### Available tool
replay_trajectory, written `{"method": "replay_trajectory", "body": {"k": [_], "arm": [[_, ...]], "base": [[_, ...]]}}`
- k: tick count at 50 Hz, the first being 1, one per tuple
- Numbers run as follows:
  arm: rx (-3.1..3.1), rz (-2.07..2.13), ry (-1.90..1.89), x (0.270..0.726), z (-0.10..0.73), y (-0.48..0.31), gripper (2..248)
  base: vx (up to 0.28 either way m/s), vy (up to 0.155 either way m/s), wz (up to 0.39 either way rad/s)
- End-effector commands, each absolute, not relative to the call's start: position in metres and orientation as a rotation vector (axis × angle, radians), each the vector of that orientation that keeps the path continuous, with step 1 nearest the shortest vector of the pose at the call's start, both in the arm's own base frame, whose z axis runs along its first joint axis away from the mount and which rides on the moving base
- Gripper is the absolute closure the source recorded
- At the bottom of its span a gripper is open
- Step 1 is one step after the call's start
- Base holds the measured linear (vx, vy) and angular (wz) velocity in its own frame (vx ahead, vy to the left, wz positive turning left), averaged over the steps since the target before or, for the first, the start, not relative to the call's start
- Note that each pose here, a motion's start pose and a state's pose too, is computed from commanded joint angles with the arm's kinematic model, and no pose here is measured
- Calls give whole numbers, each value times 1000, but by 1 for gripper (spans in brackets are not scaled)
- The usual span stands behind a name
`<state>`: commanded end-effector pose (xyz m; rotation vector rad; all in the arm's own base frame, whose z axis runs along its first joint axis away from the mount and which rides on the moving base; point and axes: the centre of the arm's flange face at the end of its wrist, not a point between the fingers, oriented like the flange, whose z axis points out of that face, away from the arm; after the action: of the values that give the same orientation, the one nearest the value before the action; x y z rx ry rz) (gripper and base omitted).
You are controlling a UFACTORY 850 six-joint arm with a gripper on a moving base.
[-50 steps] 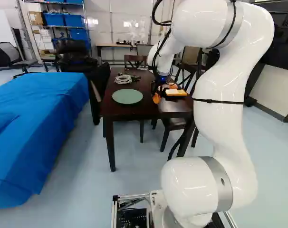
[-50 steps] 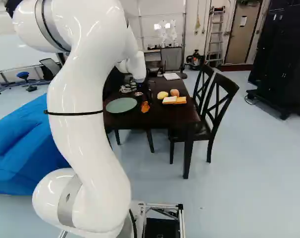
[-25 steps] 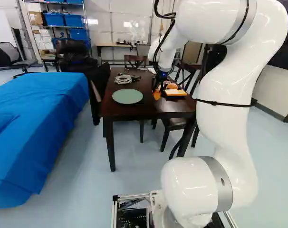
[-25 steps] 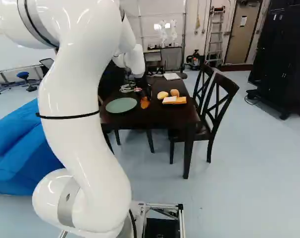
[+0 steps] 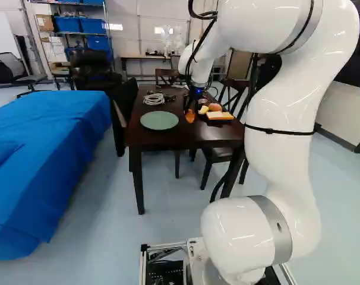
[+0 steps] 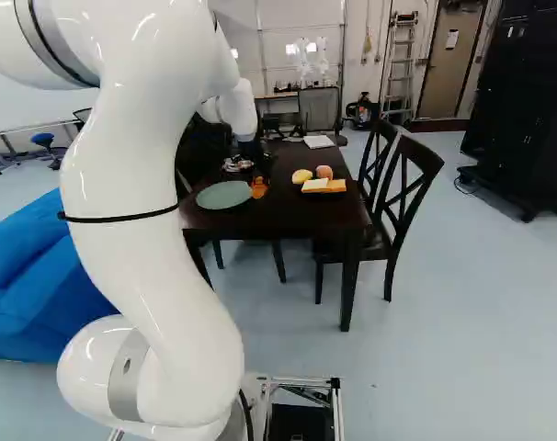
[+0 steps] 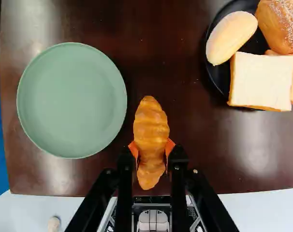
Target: Move the croissant to the empty plate
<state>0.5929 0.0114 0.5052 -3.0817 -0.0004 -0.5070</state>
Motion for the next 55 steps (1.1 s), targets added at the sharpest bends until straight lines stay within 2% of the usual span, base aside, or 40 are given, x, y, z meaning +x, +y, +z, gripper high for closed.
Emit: {"method": "replay_trajectory", "body": {"k": [55], "arm": [[-3034, -549, -250, 630, 504, 116, 172]], "base": [[0, 0, 0]]}}
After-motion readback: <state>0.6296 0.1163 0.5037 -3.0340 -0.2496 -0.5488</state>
